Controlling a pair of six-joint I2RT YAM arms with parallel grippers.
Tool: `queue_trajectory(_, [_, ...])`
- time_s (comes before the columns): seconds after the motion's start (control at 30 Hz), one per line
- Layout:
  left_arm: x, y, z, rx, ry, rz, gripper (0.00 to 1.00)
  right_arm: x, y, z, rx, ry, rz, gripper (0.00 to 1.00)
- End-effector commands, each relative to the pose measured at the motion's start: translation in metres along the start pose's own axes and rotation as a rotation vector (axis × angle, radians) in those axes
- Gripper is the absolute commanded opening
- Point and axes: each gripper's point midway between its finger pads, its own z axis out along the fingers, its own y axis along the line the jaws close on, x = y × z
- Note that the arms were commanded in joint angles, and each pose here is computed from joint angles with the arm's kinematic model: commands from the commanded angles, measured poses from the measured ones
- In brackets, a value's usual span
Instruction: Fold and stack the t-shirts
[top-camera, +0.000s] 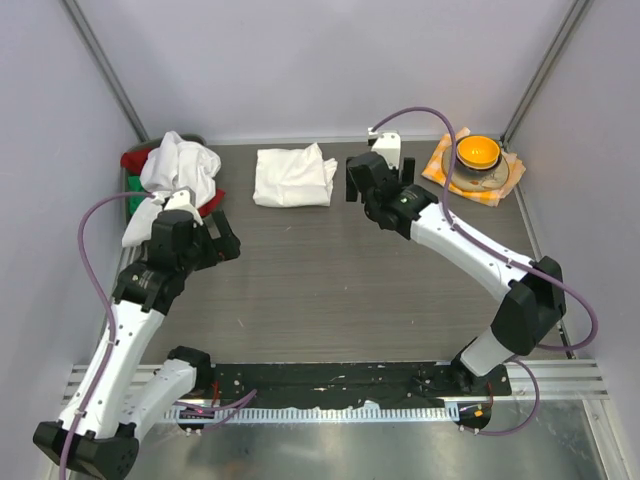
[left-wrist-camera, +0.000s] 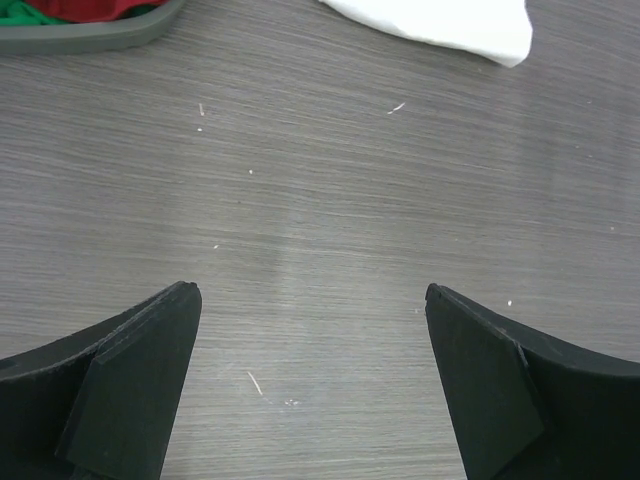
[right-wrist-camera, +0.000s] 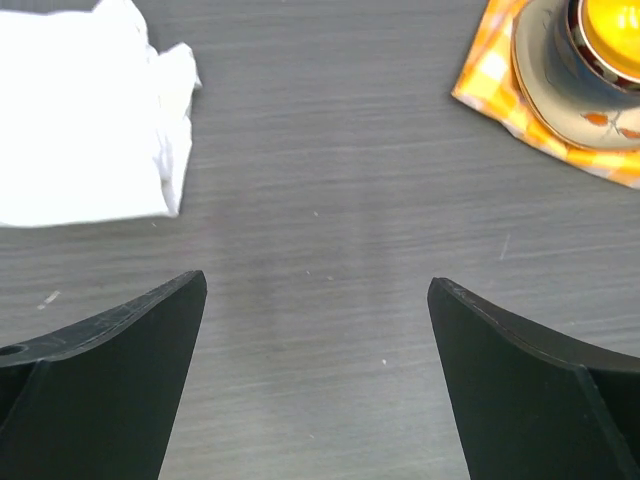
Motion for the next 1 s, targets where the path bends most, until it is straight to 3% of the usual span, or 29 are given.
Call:
queue_trajectory(0.0, [-0.027,-0.001,0.003,-0.032,-0.059,0.031,1.00,-0.018,0.006,0.002,0.019,-0.008,-0.004,1.00])
queue_trajectory(0.23, [-0.057,0.016,0.029,-0.202,-0.072,0.051,1.00,-0.031,0.021,0.000,-0.072,-0.016,-0.007,1.00])
queue_trajectory(0.33, [-0.079,0.020,0.043,-0.236,-0.095,0.017,1.00,-0.029,0.013,0.005,-0.014,0.004,-0.046,1.00])
queue_trajectory(0.43, [-0.098,0.033,0.071,-0.274,-0.084,-0.053,1.00,-0.022,0.007,0.000,-0.016,0.022,-0.045,1.00])
queue_trajectory(0.6, [-0.125,0.088,0.128,-0.439,-0.063,-0.231,0.99,-0.009,0.013,-0.024,-0.174,0.018,0.057,1.00])
queue_trajectory(0.8, [-0.142,0.105,0.184,-0.480,-0.057,-0.222,0.98,0.021,0.021,-0.055,-0.376,0.039,0.107,1.00])
queue_trajectory(0.97, [-0.148,0.116,0.235,-0.475,-0.061,-0.197,0.97,0.040,0.030,-0.069,-0.413,0.057,0.065,1.00])
